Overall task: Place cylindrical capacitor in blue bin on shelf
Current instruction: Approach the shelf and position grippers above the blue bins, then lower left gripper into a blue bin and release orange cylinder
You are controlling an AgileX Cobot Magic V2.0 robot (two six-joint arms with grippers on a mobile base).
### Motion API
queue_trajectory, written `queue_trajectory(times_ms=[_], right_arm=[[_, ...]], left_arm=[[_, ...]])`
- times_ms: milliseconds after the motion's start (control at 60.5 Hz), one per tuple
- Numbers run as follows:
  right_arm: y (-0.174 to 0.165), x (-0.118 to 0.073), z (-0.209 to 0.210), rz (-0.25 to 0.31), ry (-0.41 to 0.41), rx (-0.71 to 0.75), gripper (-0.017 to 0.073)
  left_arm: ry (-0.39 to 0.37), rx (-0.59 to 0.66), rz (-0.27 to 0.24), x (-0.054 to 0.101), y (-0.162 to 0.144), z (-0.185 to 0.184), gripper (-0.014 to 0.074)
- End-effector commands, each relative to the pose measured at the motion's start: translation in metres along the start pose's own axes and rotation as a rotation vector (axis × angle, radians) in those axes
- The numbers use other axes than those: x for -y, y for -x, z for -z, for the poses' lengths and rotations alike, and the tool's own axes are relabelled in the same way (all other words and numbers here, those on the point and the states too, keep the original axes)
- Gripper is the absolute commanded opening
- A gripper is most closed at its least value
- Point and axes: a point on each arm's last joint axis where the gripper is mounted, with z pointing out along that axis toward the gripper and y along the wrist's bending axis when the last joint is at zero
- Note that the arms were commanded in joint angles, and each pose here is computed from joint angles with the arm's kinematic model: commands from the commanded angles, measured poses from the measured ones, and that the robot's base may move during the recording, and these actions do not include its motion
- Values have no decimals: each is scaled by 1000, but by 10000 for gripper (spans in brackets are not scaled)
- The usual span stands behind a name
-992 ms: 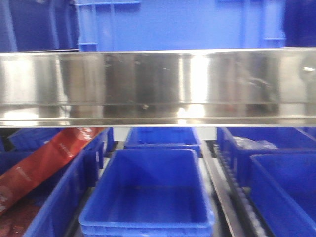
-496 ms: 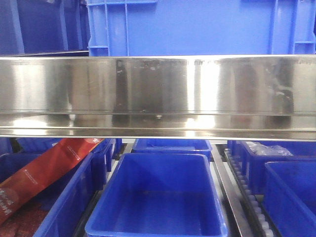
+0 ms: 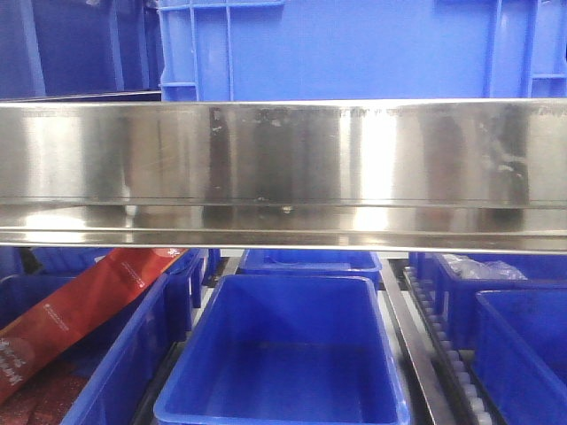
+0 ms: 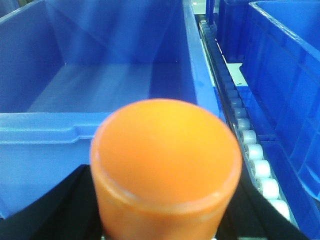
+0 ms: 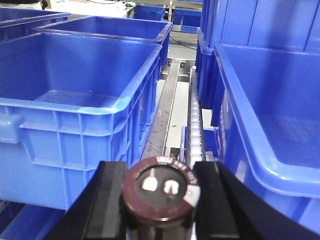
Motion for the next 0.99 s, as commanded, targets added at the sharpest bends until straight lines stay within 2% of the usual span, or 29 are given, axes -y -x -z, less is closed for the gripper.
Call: queue_trajectory(times_ms=[0,678,843,976], right_arm=[[5,0,2,8,-7,34,-151],[5,-1,2,11,8,35,-151],[5,-1,2,11,8,35,-151],[5,-1,2,11,8,35,-151]], left_arm=[[-7,24,2,1,2,1,-111],[-8,28,3,1,2,1,-111],[-17,50,10,2,13,-1,-111],[-106,75,-55,15,39,-5,-111]])
